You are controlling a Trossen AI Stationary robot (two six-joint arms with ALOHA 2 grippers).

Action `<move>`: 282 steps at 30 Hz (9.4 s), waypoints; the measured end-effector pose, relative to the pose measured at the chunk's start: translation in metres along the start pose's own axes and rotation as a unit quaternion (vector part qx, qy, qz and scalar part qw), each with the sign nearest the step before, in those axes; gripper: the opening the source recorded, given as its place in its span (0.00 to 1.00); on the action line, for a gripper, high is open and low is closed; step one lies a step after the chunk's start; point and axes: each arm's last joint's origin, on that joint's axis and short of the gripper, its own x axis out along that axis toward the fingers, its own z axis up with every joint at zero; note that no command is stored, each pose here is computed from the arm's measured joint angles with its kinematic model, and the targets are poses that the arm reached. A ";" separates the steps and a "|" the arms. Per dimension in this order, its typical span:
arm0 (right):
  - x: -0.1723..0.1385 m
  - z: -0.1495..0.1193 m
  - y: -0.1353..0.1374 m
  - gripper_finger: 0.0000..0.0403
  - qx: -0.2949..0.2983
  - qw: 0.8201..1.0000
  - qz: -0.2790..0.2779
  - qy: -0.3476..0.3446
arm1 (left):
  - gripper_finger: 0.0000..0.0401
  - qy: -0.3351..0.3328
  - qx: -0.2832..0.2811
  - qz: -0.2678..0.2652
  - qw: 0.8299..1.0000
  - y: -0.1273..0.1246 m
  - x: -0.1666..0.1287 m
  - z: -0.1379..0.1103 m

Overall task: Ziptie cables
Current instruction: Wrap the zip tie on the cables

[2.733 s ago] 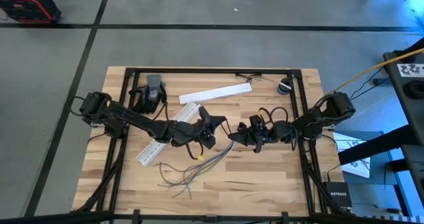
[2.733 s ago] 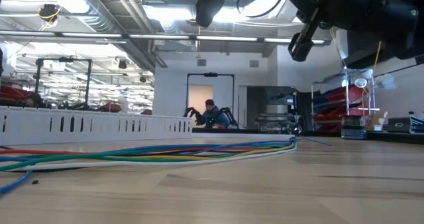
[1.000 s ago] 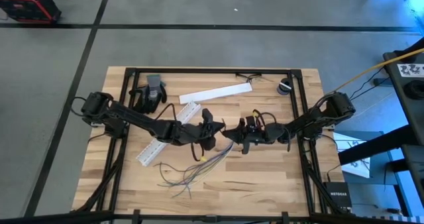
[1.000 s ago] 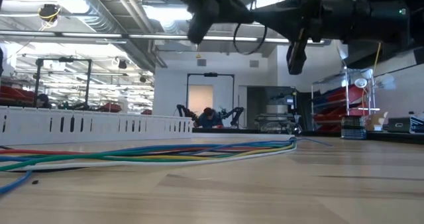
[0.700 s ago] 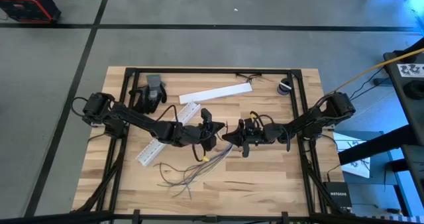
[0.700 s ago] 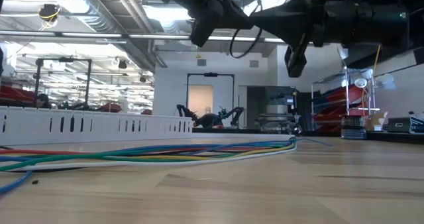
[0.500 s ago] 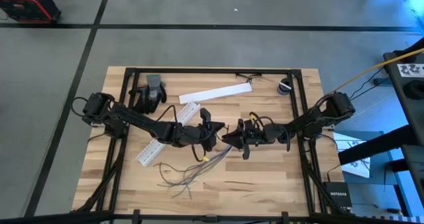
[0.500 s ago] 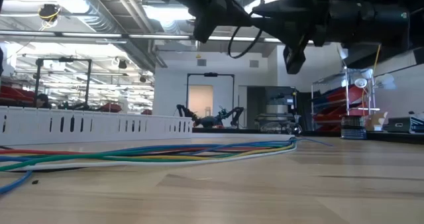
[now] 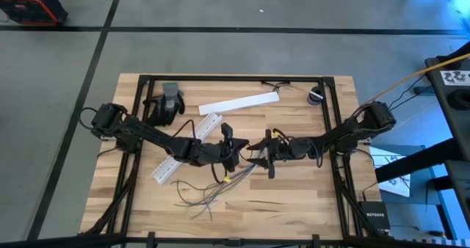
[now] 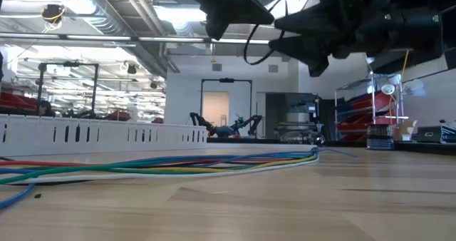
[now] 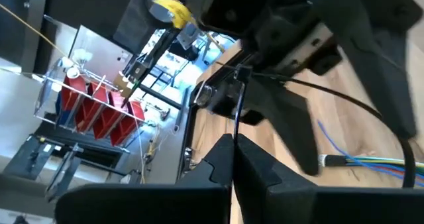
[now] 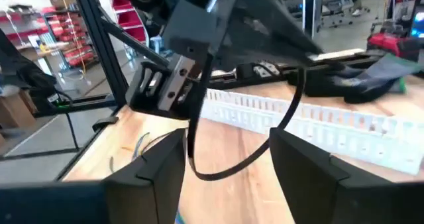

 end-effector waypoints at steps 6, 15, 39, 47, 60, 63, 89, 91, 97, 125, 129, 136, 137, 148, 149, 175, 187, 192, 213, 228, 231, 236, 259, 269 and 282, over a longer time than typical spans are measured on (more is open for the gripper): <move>-0.008 0.016 0.001 0.54 -0.025 1.000 0.000 0.016 | 0.00 -0.001 -0.010 -0.002 1.000 -0.001 -0.001 0.001; -0.023 0.042 0.005 0.54 -0.051 0.996 0.030 0.063 | 0.00 0.000 -0.011 -0.002 1.000 -0.001 -0.001 0.001; -0.018 0.088 -0.021 0.33 -0.071 0.988 0.124 0.065 | 0.00 0.000 -0.015 -0.002 1.000 -0.001 -0.001 0.001; -0.005 0.079 -0.022 0.23 -0.072 0.988 0.127 0.057 | 0.00 -0.001 -0.016 -0.002 1.000 -0.001 -0.001 0.001; -0.026 0.093 -0.024 0.22 -0.104 0.991 0.056 0.066 | 0.00 -0.002 -0.026 -0.001 1.000 0.000 -0.001 0.001; -0.045 0.098 -0.029 0.27 -0.136 0.986 -0.020 0.095 | 0.00 -0.002 -0.041 -0.001 0.999 0.000 -0.001 0.001; 0.061 -0.052 -0.097 0.46 -0.146 0.981 -0.033 0.122 | 0.00 -0.028 -0.140 0.021 0.989 0.006 0.000 0.006; 0.076 -0.053 -0.099 0.46 -0.164 0.980 -0.029 0.114 | 0.00 -0.032 -0.137 0.019 0.990 0.005 -0.002 0.008; 0.089 -0.049 -0.102 0.46 -0.267 0.956 -0.055 0.108 | 0.00 -0.034 -0.145 0.014 0.989 0.002 -0.005 0.009; 0.090 -0.061 -0.022 0.35 -0.765 0.597 -0.111 0.215 | 0.00 -0.038 -0.201 0.017 0.979 0.004 -0.004 0.010; 0.088 -0.064 -0.016 0.35 -0.755 0.601 -0.125 0.230 | 0.00 -0.036 -0.217 0.018 0.975 0.005 -0.003 0.009; 0.087 -0.062 -0.005 0.35 -0.722 0.616 -0.193 0.250 | 0.00 -0.022 -0.264 0.037 0.964 0.009 0.001 0.005; 0.088 -0.060 -0.005 0.35 -0.711 0.625 -0.205 0.249 | 0.00 -0.018 -0.273 0.040 0.961 0.010 0.002 0.003; 0.086 -0.061 -0.008 0.35 -0.589 0.725 -0.270 0.234 | 0.00 0.002 -0.372 0.062 0.926 0.022 0.016 -0.011; 0.083 -0.062 -0.008 0.35 -0.568 0.743 -0.272 0.227 | 0.00 0.002 -0.374 0.062 0.925 0.023 0.015 -0.011; 0.058 -0.051 -0.055 0.62 -0.217 0.961 0.018 0.167 | 0.00 0.011 -0.374 0.059 0.925 0.029 0.010 -0.011; 0.064 -0.049 -0.005 0.73 -0.657 0.719 -0.069 0.216 | 0.00 0.010 -0.376 0.060 0.925 0.030 0.010 -0.011; 0.064 -0.050 -0.004 0.70 -0.722 0.654 -0.051 0.221 | 0.00 0.008 -0.383 0.060 0.922 0.030 0.010 -0.011; 0.094 -0.020 -0.051 0.51 -0.786 0.575 -0.023 0.225 | 0.00 0.006 -0.412 0.061 0.909 0.030 0.010 -0.011; 0.083 -0.028 -0.052 0.43 -0.511 0.827 -0.054 0.226 | 0.00 0.000 -0.395 0.056 0.917 0.031 0.005 -0.007; 0.068 -0.026 -0.047 0.43 -0.422 0.880 -0.049 0.210 | 0.00 -0.001 -0.387 0.053 0.920 0.031 0.002 -0.005; 0.020 -0.029 -0.046 0.43 -0.318 0.923 0.006 0.218 | 0.00 0.003 -0.387 0.050 0.921 0.033 -0.001 -0.004; -0.036 -0.013 -0.059 0.64 -0.100 0.982 0.071 0.146 | 0.00 -0.054 -0.591 -0.043 0.804 0.039 0.001 0.002; -0.027 -0.043 -0.053 0.67 -0.122 0.966 0.130 0.188 | 0.00 -0.014 -0.596 -0.039 0.802 0.019 0.019 -0.012; -0.026 -0.046 -0.045 0.67 -0.175 0.958 0.140 0.177 | 0.00 0.059 -0.518 -0.021 0.853 0.010 0.040 -0.041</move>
